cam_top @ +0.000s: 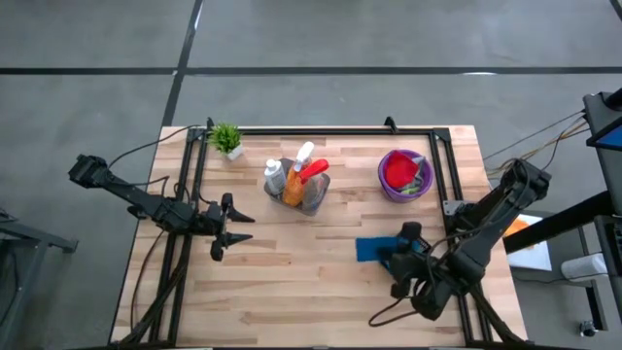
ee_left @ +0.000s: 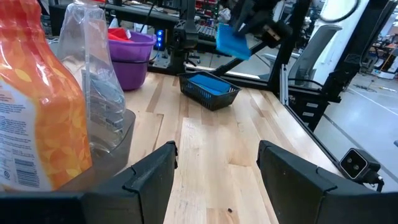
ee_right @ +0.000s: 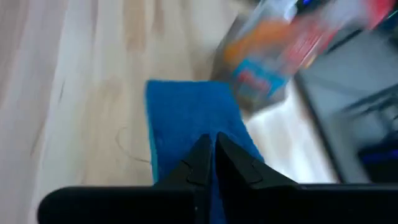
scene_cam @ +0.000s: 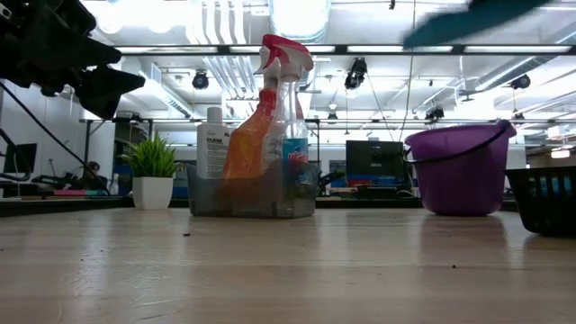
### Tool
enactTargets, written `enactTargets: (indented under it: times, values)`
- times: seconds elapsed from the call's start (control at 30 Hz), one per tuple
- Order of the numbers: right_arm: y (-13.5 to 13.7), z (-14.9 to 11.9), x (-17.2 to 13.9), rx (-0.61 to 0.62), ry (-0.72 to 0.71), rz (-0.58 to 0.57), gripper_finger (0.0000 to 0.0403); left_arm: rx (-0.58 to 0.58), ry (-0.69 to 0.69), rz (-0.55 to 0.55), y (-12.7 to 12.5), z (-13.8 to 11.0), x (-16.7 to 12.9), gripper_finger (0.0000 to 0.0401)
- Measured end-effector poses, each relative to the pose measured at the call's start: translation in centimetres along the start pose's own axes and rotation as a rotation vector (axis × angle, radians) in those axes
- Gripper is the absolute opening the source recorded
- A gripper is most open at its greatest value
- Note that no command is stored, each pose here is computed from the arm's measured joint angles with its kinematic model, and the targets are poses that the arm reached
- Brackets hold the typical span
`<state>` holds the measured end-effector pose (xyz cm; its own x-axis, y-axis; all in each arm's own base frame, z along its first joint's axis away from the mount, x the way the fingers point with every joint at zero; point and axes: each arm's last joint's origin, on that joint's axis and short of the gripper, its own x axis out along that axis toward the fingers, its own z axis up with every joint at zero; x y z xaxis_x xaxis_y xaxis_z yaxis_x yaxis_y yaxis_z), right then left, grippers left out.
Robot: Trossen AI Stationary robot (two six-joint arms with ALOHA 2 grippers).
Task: Pick & Place Kitchen Items
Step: Put the blue sponge into the black basket
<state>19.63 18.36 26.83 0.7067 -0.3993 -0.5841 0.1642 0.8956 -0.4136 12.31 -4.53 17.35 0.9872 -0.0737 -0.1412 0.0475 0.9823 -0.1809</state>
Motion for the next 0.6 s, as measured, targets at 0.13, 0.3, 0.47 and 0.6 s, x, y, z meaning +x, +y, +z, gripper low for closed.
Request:
enactTargets:
  times: [0.13,0.3,0.47,0.6]
  values:
    - [0.0,1.2,0.7,0.051,-0.090,-0.051,0.0053,0.000,0.000,0.000,0.0,0.0,0.0,0.0231]
    - [-0.5,2.0,1.8,0.120,-0.097,-0.060,0.0166,-0.004,0.001,0.000,0.0,0.0,0.0,0.0231]
    - [-0.9,2.7,2.8,0.144,-0.073,-0.036,0.0301,-0.006,0.004,0.001,0.0,0.0,0.0,0.0231]
    - [-0.8,3.5,4.9,0.139,-0.062,-0.010,0.0381,-0.003,0.010,0.002,0.0,-0.1,0.0,0.0231]
